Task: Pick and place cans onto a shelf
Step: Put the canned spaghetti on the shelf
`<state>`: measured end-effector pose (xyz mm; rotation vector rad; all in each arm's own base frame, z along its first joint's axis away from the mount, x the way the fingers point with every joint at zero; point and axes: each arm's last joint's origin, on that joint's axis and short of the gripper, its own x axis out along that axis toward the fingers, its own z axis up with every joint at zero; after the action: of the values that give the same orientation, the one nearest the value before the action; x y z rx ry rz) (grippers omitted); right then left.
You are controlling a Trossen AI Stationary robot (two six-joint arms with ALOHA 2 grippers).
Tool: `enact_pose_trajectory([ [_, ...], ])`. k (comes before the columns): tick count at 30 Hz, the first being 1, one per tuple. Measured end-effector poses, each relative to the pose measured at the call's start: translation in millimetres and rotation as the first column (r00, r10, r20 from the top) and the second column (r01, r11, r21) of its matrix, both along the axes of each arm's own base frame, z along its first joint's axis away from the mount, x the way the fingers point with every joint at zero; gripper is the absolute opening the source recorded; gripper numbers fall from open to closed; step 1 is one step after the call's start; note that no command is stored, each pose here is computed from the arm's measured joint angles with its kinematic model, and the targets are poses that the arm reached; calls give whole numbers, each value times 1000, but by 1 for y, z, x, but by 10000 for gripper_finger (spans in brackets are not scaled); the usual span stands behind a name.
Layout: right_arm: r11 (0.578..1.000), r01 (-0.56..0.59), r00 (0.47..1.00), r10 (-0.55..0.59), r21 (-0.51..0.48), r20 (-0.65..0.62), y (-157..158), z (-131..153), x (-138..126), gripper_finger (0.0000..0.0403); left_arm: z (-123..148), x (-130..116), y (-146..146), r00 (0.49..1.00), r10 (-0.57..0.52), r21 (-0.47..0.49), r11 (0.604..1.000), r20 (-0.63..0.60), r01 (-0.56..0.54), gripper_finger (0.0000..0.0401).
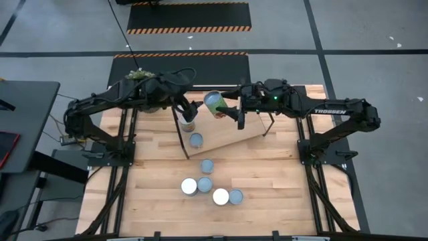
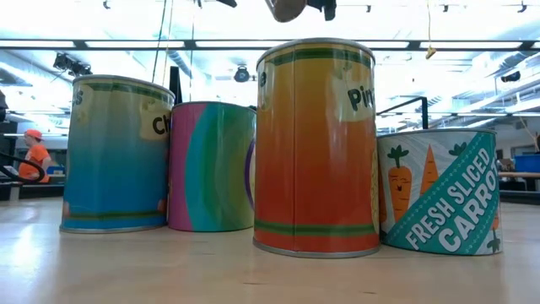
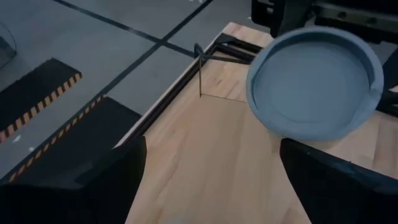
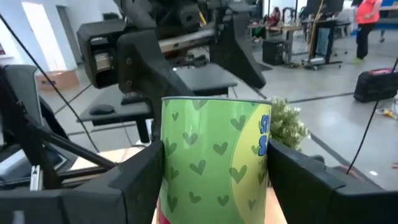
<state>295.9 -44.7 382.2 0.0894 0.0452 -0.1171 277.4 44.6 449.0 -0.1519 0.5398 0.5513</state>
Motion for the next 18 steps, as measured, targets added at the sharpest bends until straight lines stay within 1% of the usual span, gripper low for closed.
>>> enact_pose_trajectory([
  [3,1000,8,1000,-8,-10,14,2,2,1,269,2,1,0,1000,-13,5,1000,24,13,375],
  [9,1000,2,1000,-2,-29,26,9,2,4,270,1,4,0,1000,-29,20,999,9,29,375],
  [14,1000,-6,1000,5,-30,-8,10,-1,4,270,1,5,0,999,-38,34,999,7,38,375],
  [18,1000,-13,998,12,-22,-57,11,-7,4,270,6,6,0,998,-40,48,998,56,37,375],
])
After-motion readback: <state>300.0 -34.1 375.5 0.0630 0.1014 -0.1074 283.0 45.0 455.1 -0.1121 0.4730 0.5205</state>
